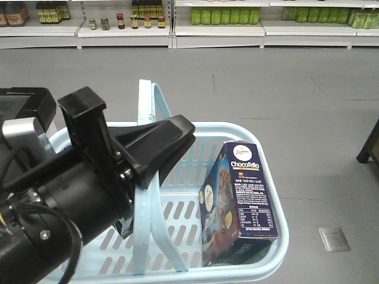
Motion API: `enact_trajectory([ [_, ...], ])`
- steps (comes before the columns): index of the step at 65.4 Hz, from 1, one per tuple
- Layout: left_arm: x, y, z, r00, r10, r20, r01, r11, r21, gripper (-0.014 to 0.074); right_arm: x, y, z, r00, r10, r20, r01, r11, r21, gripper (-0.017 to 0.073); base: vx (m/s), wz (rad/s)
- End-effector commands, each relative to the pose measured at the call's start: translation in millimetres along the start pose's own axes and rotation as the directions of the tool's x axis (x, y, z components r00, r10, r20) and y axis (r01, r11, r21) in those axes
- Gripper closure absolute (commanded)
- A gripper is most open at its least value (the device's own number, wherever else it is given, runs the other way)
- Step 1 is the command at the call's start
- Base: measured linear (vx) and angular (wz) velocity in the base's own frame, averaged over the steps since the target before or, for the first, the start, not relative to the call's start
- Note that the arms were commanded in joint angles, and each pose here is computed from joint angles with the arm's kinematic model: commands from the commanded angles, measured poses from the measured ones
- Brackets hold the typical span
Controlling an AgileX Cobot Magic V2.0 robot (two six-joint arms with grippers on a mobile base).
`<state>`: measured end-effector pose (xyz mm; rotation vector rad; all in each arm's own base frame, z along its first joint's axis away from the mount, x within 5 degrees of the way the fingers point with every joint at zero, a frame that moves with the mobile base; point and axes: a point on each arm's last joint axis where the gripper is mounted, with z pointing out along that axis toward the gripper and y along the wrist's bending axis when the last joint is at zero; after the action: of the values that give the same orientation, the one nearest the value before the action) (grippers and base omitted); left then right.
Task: Left arm holds basket, right arm returns cookies
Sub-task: 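Turn the base toward the drink shelves while holding the basket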
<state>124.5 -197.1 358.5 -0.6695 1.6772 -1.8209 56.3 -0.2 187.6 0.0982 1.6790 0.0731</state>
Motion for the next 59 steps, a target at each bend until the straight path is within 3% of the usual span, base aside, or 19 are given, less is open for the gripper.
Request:
enact_trajectory([
  [1,-4.2,-22.9,-4.2,0.999,0.018,0.041,-0.023,0.992,0.122,0.0601,-7.0,0.0,-1.1,0.996,-0.015,0.087,0.014,1.000,0.004,0.0567,0.48,-0.02],
  [59,-4.1,-22.9,-4.2,0.999,0.018,0.040,-0.022,0.992,0.121,0.0601,-6.9,-0.1,-1.0,0.996,-0.015,0.086,0.014,1.000,0.004,0.0567,0.48,-0.03],
])
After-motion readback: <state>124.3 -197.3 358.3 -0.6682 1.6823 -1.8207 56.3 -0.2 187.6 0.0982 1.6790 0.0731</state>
